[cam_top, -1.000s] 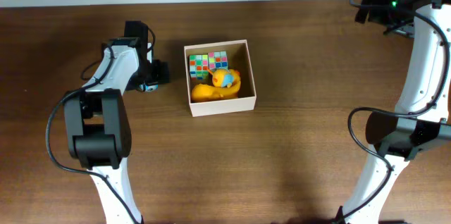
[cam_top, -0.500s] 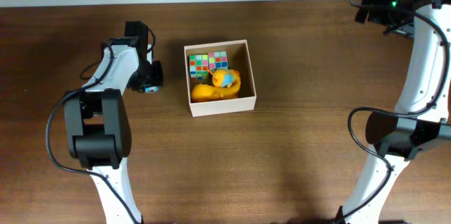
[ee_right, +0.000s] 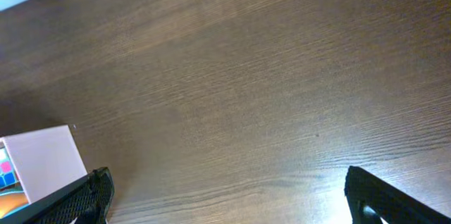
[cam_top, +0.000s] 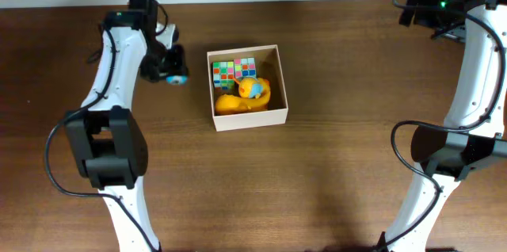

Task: Pack container
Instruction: 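Carry the blue ball with the left gripper into the box corner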

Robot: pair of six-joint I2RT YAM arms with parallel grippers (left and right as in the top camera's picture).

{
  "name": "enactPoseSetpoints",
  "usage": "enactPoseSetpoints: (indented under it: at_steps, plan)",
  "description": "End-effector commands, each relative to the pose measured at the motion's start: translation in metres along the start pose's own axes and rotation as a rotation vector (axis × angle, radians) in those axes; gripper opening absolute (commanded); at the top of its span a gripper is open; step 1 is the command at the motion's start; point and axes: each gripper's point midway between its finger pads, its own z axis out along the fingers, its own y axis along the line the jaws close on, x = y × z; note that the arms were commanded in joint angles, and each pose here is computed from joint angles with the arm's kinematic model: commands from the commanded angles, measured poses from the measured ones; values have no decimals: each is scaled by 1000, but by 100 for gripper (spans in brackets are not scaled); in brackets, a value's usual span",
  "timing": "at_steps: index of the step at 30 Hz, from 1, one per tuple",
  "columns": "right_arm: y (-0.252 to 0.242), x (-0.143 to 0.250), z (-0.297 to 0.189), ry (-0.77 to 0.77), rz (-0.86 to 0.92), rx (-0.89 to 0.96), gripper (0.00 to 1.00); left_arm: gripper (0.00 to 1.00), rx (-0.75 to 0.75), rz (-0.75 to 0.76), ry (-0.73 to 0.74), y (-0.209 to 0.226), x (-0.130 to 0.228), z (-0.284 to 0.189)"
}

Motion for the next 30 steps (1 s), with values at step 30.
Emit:
enactPoseSetpoints:
  at_steps: [30]
  plan:
    - [2, -4, -17, -41, 5, -9, 99, 45, 142, 634, -232, -222, -17, 26]
